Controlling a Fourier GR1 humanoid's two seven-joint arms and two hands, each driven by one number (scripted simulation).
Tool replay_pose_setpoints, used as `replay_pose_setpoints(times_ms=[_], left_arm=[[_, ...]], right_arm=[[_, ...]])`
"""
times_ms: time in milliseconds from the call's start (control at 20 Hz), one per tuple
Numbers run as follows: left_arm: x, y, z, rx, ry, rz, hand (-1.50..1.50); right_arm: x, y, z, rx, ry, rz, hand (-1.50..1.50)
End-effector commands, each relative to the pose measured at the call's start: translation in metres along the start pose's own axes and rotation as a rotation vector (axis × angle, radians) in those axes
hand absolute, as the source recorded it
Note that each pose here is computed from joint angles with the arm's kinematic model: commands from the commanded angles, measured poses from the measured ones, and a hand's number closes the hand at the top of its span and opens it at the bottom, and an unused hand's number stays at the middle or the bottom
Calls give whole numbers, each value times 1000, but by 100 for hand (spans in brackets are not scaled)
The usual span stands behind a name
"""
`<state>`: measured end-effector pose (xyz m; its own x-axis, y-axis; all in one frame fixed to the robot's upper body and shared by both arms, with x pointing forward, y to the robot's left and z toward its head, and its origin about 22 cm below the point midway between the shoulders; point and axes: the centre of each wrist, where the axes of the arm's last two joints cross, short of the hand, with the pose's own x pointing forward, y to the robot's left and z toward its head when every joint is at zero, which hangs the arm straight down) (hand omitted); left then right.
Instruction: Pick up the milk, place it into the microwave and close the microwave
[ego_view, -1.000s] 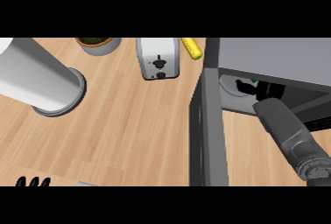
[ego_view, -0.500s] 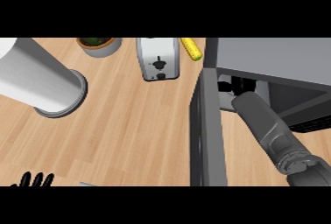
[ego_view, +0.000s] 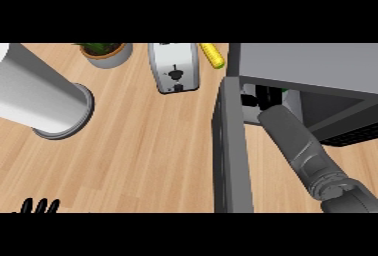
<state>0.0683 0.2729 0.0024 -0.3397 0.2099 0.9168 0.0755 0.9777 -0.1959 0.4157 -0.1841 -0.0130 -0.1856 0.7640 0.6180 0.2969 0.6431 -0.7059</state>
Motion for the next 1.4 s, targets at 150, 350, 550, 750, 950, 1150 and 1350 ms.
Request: replay_pose_setpoints(times_ms=[150,350,550,750,950,1150,1350], left_arm=[[0,-2,5,-5,13,2,-150],[4,1,8,8,2,2,-150],[11,-1,4,18,5,-14,-150],[12,-15,12,32,14,-19,-150],[4,-2,15,34,26,-24,-150],[20,-12,24,45,59,-23,-150],[3,-15,24,9,79,-34,-150]], right_arm=[[18,18,6,37,19,-305,-150],[-4,19,25,42,25,-458,-150],[-23,17,40,53,25,-565,-150],[-39,29,75,71,30,-614,-150],[-46,39,100,60,17,-631,-150],[-55,29,95,80,-15,-695,-150],[-56,35,108,146,-1,-777,-150]])
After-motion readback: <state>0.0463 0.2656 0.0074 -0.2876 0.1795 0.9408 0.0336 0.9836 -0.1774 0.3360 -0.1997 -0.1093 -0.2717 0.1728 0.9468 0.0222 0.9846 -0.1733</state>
